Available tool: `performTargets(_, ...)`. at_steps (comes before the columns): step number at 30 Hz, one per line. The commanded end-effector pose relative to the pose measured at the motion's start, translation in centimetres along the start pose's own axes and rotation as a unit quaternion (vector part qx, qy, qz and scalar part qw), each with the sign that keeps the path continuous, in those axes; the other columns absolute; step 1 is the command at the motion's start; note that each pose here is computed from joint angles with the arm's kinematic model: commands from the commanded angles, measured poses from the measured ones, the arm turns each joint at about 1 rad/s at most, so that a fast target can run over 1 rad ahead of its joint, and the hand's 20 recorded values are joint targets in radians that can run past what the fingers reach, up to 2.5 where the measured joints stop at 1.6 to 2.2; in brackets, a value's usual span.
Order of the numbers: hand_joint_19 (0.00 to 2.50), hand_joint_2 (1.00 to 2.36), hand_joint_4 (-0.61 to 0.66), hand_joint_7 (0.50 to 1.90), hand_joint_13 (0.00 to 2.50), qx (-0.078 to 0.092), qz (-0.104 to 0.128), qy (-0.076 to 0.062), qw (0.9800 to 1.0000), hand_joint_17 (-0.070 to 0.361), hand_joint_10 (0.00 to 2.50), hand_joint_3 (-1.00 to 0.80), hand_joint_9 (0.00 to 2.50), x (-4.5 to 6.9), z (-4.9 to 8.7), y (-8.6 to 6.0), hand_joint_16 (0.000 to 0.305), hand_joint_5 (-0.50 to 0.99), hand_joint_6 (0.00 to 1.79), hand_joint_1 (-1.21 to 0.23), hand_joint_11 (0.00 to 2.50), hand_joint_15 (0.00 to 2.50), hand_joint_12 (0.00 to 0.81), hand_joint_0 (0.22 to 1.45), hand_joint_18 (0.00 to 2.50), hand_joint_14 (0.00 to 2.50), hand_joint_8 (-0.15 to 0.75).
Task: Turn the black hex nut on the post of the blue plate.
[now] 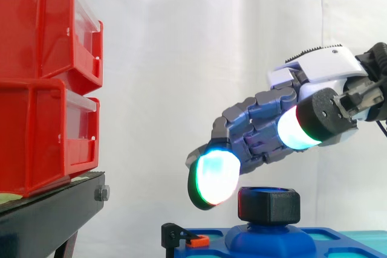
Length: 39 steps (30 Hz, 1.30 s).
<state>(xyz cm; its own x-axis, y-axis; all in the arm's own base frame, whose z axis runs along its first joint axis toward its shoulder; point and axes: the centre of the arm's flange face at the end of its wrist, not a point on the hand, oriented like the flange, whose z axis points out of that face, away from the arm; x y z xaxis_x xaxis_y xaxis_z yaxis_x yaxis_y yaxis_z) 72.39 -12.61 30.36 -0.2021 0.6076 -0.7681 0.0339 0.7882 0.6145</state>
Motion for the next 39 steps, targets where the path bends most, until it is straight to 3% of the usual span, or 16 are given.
performTargets(1, 0.00, 1.00, 0.16, 0.90, 0.00, 0.000, 0.000, 0.000, 1.0000, 0.102, 0.00, -0.50, 0.00, 0.6, -0.1, -0.5, 0.045, -0.25, 0.50, -0.52, 0.00, 0.00, 0.345, 0.43, 0.00, 0.00, 0.231)
performTargets(14, 0.00, 1.00, 0.17, 0.90, 0.00, -0.008, 0.004, -0.009, 0.9999, 0.102, 0.00, -0.50, 0.00, 0.4, 0.2, -0.6, 0.045, -0.25, 0.50, -0.52, 0.00, 0.00, 0.346, 0.43, 0.00, 0.00, 0.232)
performTargets(24, 0.00, 1.00, 0.16, 0.90, 0.00, -0.004, 0.004, -0.006, 1.0000, 0.101, 0.00, -0.50, 0.00, 0.3, 0.0, -0.9, 0.045, -0.25, 0.50, -0.52, 0.00, 0.00, 0.345, 0.43, 0.00, 0.00, 0.232)
performTargets(39, 0.00, 1.00, 0.16, 0.90, 0.00, -0.014, -0.004, -0.009, 0.9998, 0.101, 0.00, -0.50, 0.00, -0.8, -0.5, -2.3, 0.045, -0.25, 0.50, -0.52, 0.00, 0.00, 0.343, 0.43, 0.00, 0.00, 0.230)
